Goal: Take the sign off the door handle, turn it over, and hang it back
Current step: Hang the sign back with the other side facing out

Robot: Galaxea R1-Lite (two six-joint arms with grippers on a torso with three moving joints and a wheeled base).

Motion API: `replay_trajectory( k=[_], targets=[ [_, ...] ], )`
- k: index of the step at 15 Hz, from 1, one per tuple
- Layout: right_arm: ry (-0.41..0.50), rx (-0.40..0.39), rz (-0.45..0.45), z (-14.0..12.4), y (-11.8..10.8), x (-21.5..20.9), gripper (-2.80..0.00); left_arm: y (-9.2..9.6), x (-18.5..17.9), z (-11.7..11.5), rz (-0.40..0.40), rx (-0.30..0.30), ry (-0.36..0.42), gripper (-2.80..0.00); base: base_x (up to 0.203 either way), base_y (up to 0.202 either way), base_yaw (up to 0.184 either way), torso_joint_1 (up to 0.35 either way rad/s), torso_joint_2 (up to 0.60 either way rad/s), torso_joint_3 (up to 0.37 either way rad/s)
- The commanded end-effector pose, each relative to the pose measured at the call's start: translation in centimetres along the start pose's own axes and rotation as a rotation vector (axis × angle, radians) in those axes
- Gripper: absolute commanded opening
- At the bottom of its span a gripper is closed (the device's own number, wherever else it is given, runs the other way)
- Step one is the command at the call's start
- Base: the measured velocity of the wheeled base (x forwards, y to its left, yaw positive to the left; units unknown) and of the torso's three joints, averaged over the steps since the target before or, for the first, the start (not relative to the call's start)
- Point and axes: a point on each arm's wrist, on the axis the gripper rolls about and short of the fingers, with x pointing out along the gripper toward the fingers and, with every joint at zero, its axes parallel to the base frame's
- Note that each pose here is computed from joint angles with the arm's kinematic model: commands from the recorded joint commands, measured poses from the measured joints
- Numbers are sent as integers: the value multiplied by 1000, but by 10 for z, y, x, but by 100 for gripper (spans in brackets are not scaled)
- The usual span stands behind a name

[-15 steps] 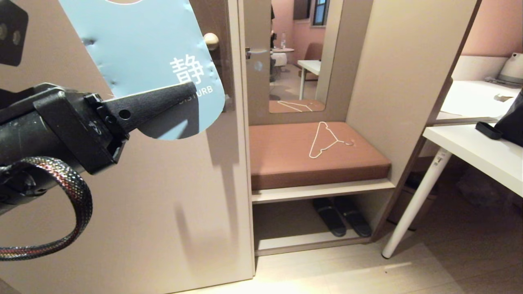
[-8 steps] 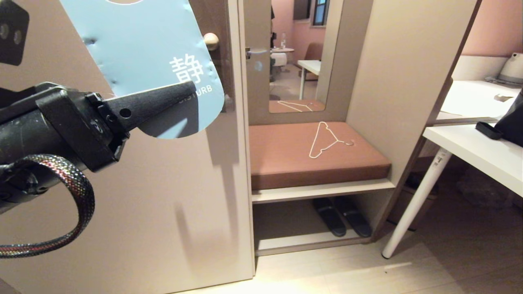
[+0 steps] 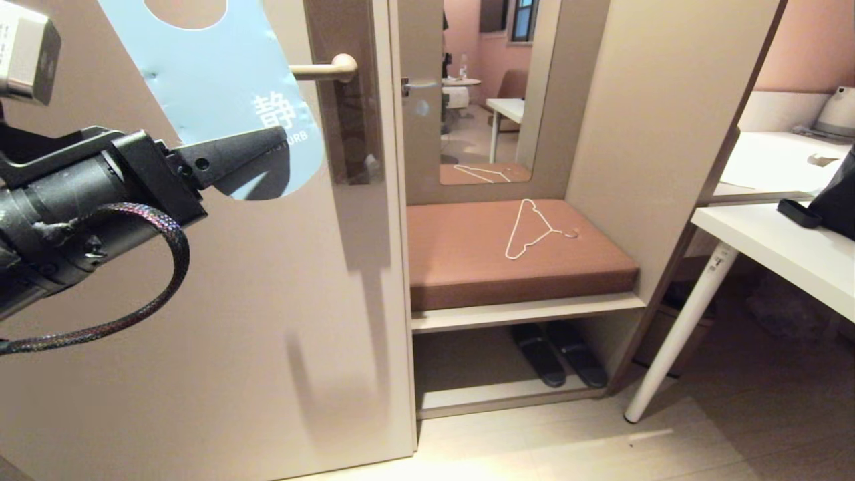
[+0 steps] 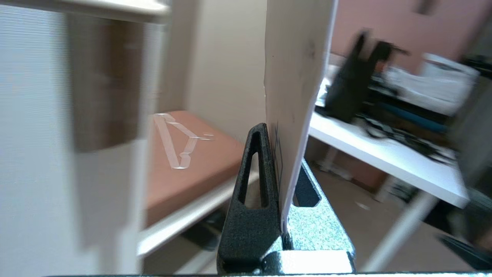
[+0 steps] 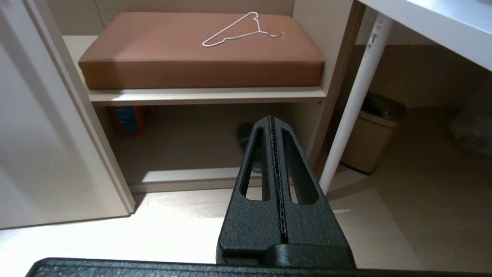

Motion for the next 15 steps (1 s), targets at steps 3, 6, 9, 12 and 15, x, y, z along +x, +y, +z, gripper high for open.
replay_trajectory(
  k=[3,6,9,12,15],
  targets=[
    [-7,0,1,0,0,-1,-280,22,-5,2,100,48,-3,-280,0,0,0,0,0,0],
    [-7,0,1,0,0,-1,-280,42,-17,7,207,106,-8,-280,0,0,0,0,0,0],
    [-7,0,-1,0,0,-1,-280,66,-28,2,326,232,57,-280,0,0,0,0,0,0],
    [-7,-1,1,0,0,-1,-280,83,-29,-7,380,281,111,-280,0,0,0,0,0,0],
    [-7,0,-1,0,0,-1,-280,94,-21,-12,388,287,133,-280,0,0,0,0,0,0]
  ],
)
